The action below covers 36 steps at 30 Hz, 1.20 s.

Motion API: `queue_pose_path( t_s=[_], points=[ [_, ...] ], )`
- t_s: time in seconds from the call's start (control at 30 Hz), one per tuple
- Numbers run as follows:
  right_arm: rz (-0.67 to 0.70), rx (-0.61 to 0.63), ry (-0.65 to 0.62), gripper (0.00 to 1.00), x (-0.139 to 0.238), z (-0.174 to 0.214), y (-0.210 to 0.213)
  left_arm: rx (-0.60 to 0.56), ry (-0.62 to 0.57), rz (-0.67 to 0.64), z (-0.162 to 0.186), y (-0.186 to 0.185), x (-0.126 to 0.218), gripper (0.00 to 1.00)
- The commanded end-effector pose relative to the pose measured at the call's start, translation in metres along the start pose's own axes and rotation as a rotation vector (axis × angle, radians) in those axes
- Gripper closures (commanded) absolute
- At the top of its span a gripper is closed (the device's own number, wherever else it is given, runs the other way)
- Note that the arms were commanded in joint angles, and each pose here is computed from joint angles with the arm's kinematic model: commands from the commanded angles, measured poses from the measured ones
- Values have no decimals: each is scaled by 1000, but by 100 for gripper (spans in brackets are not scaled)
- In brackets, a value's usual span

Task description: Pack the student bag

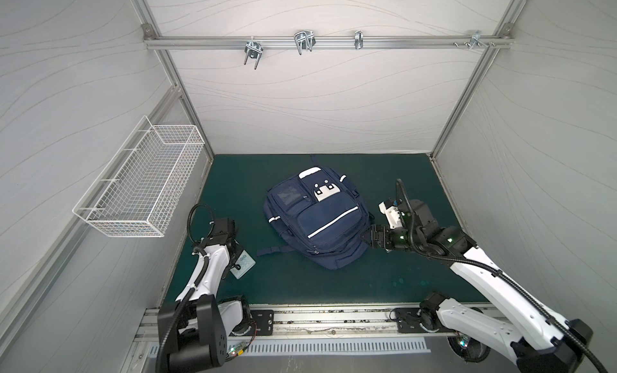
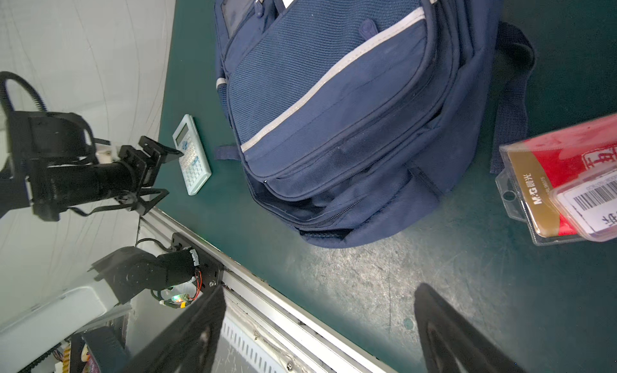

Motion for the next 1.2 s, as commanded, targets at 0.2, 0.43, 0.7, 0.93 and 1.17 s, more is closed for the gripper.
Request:
queue_pose_path(
  t_s=[0.2,0.43,0.7,0.93,1.17],
  points=[
    [-79,-23,-8,10,5,5,8,14,18,244,-8,-47,-9,1],
    [-87,-32,-31,10,11,4,9,-35,155,159,5,-53,-30,1],
    [-79,-45,-65,12,20,4,9,-94,216,72,9,-54,-39,16],
    [-79,-48,-62,14,23,3,11,-167,272,122,8,-67,-27,41],
    [-129,-35,-15,17,14,-6,23,-246,256,338,9,-107,38,57]
  ],
)
Point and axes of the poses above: each gripper's point midway between its finger pads, its own x axis back along the fingers, its own y axis along the line the jaws close on, z = x × y, the point moved 6 cm from there along x, back along the fingers, and after that the axes turned 6 degrees about x, right-handed, at the moved point
